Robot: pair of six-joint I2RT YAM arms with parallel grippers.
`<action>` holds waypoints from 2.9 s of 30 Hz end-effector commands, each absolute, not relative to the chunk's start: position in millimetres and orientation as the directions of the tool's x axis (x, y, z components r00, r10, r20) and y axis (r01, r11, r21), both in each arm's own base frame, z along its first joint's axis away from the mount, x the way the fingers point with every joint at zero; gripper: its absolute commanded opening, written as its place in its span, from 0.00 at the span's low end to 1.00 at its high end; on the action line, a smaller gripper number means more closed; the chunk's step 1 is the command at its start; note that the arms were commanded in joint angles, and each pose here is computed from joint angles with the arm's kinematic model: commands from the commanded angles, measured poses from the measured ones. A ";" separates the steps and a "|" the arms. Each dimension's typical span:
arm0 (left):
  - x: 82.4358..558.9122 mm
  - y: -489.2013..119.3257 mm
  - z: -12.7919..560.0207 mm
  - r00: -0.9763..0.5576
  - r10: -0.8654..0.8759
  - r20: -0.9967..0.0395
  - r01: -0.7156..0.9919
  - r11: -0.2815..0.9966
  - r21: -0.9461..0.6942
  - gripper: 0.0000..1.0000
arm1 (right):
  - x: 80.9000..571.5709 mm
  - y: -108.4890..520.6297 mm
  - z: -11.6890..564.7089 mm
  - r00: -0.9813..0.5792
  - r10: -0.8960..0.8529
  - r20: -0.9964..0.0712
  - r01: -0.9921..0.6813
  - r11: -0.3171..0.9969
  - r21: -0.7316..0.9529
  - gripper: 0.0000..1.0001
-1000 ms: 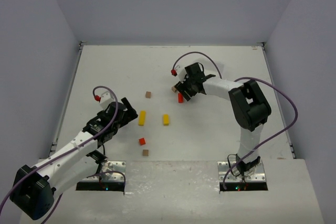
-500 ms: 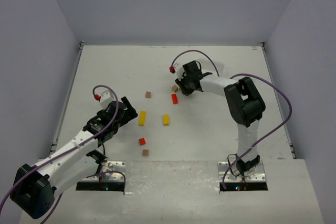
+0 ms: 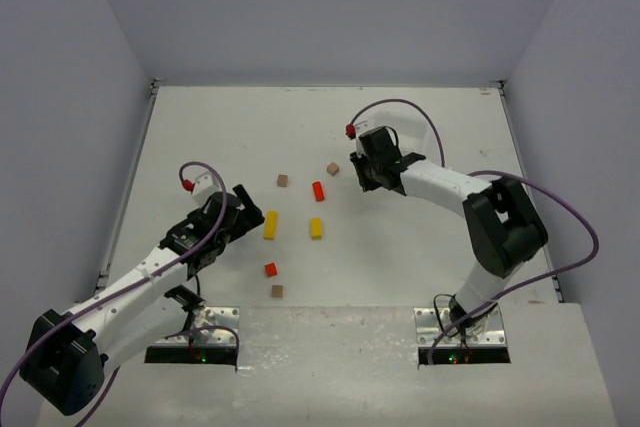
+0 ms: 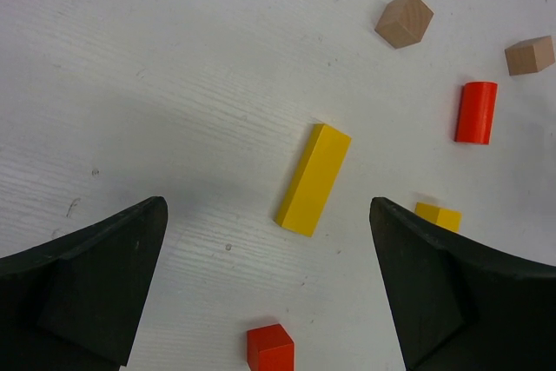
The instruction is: Build the wood block tower
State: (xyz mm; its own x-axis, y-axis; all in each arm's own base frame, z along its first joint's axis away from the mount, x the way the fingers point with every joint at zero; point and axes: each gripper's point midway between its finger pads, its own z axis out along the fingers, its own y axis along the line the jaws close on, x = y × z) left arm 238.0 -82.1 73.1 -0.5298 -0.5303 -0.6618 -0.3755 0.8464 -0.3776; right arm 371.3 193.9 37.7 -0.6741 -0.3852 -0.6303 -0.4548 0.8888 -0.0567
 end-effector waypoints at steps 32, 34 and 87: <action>256.8 -116.3 48.3 -0.591 -0.541 -0.598 -0.317 0.838 -0.445 1.00 | 273.6 259.5 2.0 -0.791 -0.002 -0.611 -0.045 0.997 0.055 0.17; 257.0 -116.1 48.1 -0.590 -0.541 -0.599 -0.317 0.838 -0.444 1.00 | 272.1 260.6 -1.2 -0.799 -0.005 -0.601 -0.045 0.998 0.052 0.17; 260.6 -119.9 40.1 -0.608 -0.526 -0.595 -0.310 0.847 -0.433 1.00 | 251.7 264.5 -6.1 -0.829 -0.002 -0.560 -0.021 0.999 0.027 0.49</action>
State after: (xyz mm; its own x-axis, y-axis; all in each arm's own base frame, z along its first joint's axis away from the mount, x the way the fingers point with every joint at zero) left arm 249.9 -115.4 34.5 -0.6276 -0.5216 -0.5780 -0.3318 0.8508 -0.4075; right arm 251.4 258.9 -10.6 -0.8326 -0.0171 -0.5536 -0.0362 0.9991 0.0236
